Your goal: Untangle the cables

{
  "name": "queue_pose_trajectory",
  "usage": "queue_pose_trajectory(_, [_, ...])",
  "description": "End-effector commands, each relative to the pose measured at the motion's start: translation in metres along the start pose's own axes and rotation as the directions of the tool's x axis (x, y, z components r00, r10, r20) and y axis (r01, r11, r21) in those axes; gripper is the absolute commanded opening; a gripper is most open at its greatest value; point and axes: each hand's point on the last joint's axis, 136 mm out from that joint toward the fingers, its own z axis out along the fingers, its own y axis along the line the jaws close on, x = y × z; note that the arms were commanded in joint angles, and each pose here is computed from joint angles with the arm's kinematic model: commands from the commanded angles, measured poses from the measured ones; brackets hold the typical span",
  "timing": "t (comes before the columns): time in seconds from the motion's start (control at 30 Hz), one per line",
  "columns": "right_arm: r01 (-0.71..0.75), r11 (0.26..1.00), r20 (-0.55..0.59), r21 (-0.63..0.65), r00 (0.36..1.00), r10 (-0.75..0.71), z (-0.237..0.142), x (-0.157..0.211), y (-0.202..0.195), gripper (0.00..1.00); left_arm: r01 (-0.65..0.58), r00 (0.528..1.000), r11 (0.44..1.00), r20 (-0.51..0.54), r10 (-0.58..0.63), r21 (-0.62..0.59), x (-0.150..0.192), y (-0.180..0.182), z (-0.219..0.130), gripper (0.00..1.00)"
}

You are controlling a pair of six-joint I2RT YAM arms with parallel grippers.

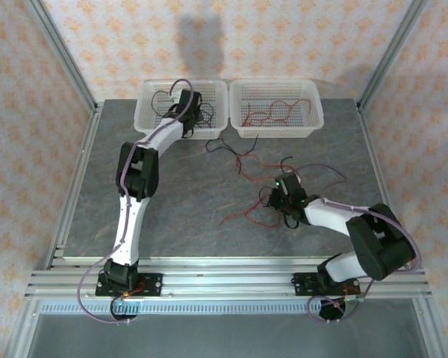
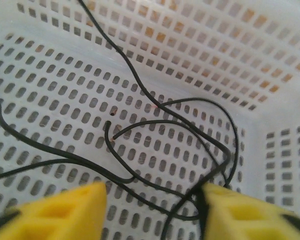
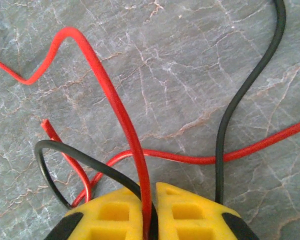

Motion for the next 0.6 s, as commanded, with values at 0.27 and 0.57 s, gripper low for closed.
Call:
queue_pose_trajectory(0.27, [-0.021, 1.0, 0.031, 0.001, 0.999, 0.021, -0.014, -0.008, 0.002, 0.21, -0.021, 0.972, 0.977, 0.235, -0.03, 0.212, -0.139, -0.064, -0.12, 0.93])
queue_pose_trajectory(0.57, [-0.021, 1.0, 0.058, 0.006, 0.998, 0.02, -0.026, -0.018, 0.005, 0.32, -0.107, 0.923, 0.91, 0.381, -0.06, 0.401, -0.161, -0.071, -0.25, 0.99])
